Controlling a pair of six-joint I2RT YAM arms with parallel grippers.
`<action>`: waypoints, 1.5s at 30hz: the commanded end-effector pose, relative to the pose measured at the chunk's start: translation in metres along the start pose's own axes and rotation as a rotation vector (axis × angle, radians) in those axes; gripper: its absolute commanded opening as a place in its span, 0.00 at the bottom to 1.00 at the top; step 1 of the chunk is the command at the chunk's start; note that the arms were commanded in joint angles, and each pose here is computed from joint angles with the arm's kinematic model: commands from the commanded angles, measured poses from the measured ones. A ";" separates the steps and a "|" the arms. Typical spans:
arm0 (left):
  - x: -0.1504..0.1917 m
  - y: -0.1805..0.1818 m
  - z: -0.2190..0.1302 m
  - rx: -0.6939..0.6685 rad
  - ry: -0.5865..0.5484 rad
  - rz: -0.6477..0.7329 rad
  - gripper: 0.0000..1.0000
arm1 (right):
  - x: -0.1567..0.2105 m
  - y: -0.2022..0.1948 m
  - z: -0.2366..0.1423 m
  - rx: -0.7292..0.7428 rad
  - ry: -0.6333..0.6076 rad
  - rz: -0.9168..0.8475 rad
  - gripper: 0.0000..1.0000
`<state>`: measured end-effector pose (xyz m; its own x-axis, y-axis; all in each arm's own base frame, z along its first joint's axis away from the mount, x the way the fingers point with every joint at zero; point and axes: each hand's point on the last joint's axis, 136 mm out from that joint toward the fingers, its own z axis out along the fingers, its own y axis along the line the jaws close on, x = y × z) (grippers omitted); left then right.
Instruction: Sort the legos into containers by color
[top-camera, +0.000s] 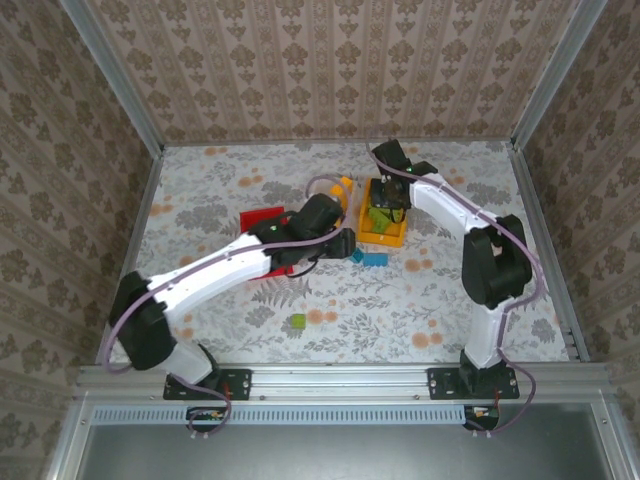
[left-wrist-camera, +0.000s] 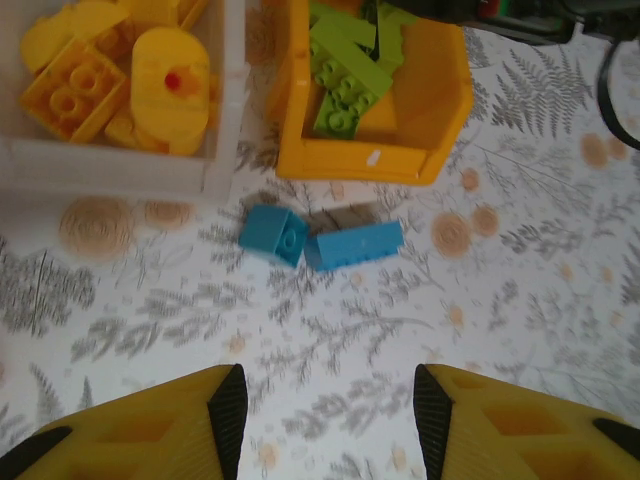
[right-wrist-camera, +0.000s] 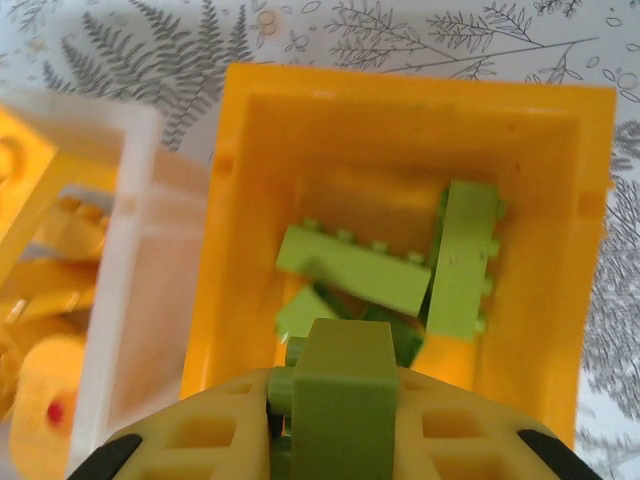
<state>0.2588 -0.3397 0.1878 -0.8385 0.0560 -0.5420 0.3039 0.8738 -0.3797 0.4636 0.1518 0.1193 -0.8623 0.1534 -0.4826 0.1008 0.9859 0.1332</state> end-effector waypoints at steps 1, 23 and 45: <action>-0.014 -0.005 0.016 -0.049 -0.034 0.082 0.52 | 0.005 -0.004 0.016 -0.009 0.087 -0.010 0.27; 0.027 0.014 0.104 -0.193 0.125 -0.147 0.71 | 0.012 -0.008 -0.135 -0.193 -0.149 -0.048 0.56; 0.043 -0.023 0.122 -0.001 0.409 0.959 0.73 | 0.098 -0.060 -0.307 -0.444 -0.476 0.093 0.72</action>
<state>0.2789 -0.4241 0.0981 -0.4674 0.7799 -0.4162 0.8387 0.5401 0.0701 0.2292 0.0805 0.3338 -0.5043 0.3204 -0.8019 -0.1218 0.8929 0.4334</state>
